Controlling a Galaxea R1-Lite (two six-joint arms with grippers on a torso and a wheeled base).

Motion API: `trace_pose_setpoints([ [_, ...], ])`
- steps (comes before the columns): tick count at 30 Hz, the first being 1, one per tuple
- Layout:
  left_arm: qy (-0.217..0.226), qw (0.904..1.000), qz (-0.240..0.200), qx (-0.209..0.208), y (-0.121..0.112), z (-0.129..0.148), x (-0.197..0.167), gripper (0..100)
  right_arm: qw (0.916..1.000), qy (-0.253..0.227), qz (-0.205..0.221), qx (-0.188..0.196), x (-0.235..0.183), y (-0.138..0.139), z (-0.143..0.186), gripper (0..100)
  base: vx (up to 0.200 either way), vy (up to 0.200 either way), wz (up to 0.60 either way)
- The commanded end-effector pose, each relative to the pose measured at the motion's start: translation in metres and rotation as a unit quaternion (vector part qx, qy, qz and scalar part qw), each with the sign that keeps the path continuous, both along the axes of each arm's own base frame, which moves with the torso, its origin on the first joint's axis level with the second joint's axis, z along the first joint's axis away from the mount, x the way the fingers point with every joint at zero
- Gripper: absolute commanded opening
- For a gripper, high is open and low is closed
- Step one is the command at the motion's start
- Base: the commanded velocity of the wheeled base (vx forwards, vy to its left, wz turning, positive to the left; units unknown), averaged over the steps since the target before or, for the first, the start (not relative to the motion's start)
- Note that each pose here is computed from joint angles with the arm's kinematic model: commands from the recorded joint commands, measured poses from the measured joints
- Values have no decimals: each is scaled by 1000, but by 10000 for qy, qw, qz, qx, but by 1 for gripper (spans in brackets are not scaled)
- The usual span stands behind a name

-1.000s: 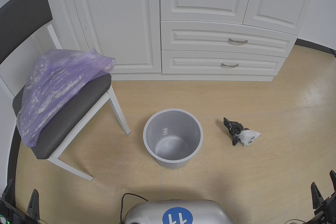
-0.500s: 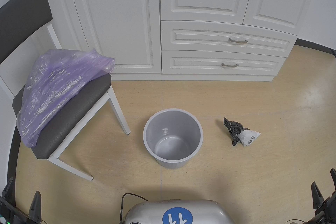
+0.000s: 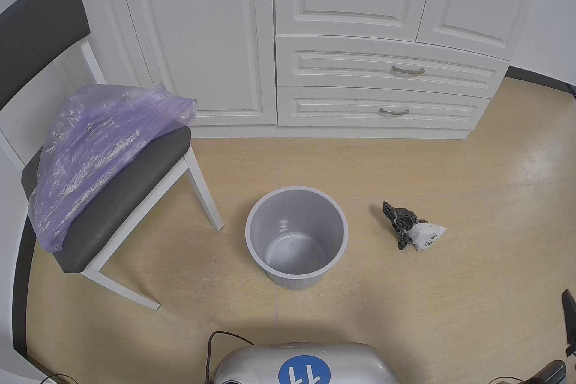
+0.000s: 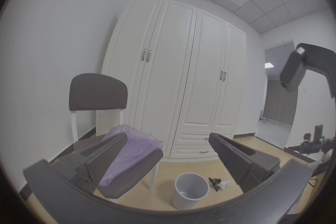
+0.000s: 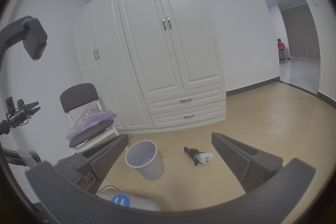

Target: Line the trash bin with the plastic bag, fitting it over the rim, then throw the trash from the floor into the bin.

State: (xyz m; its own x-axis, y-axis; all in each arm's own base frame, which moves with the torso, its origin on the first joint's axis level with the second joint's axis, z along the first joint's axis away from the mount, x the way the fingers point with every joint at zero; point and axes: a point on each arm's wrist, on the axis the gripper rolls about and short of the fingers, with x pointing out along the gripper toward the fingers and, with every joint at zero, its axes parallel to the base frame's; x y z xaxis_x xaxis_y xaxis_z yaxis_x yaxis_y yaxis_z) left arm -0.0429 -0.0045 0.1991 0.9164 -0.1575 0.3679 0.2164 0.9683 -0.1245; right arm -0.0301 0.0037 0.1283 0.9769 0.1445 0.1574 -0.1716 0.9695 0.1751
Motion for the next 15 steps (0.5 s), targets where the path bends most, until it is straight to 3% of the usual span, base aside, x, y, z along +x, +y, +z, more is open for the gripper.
trace_pose_setpoints([
  [1,950,9929,541,473,5,93,80,100,9980,625,-125,23,51,-1,110,100,0,0,0],
  [2,1051,9909,646,530,6,94,87,100,9977,655,-148,27,56,-1,115,100,0,0,0],
  [4,1543,9778,1127,865,15,96,112,100,9964,784,-309,37,75,-3,132,100,0,0,0],
  [5,1543,9778,1127,865,15,96,112,100,9964,784,-309,37,75,-3,132,100,0,0,0],
  [6,2175,9522,1558,1472,28,86,133,100,9951,897,-424,39,91,-4,141,100,0,0,0],
  [7,2512,9357,1720,1784,35,78,143,100,9944,981,-401,37,98,-4,142,100,0,0,0],
  [9,3046,9043,2066,2162,47,66,155,100,9930,1126,-363,33,106,-4,140,100,0,0,0],
  [12,3811,8481,2645,2561,67,46,174,100,9898,1389,-303,-8,123,-3,136,100,0,0,0],
  [13,3864,8439,2687,2574,68,44,175,100,9895,1411,-310,-16,124,-3,135,100,0,0,0],
  [14,4171,8222,2848,2624,77,35,185,100,9886,1478,-303,-32,129,-3,133,100,0,0,0],
  [15,4274,8163,2878,2610,81,31,189,100,9880,1515,-287,-40,130,-3,131,100,0,0,0],
])
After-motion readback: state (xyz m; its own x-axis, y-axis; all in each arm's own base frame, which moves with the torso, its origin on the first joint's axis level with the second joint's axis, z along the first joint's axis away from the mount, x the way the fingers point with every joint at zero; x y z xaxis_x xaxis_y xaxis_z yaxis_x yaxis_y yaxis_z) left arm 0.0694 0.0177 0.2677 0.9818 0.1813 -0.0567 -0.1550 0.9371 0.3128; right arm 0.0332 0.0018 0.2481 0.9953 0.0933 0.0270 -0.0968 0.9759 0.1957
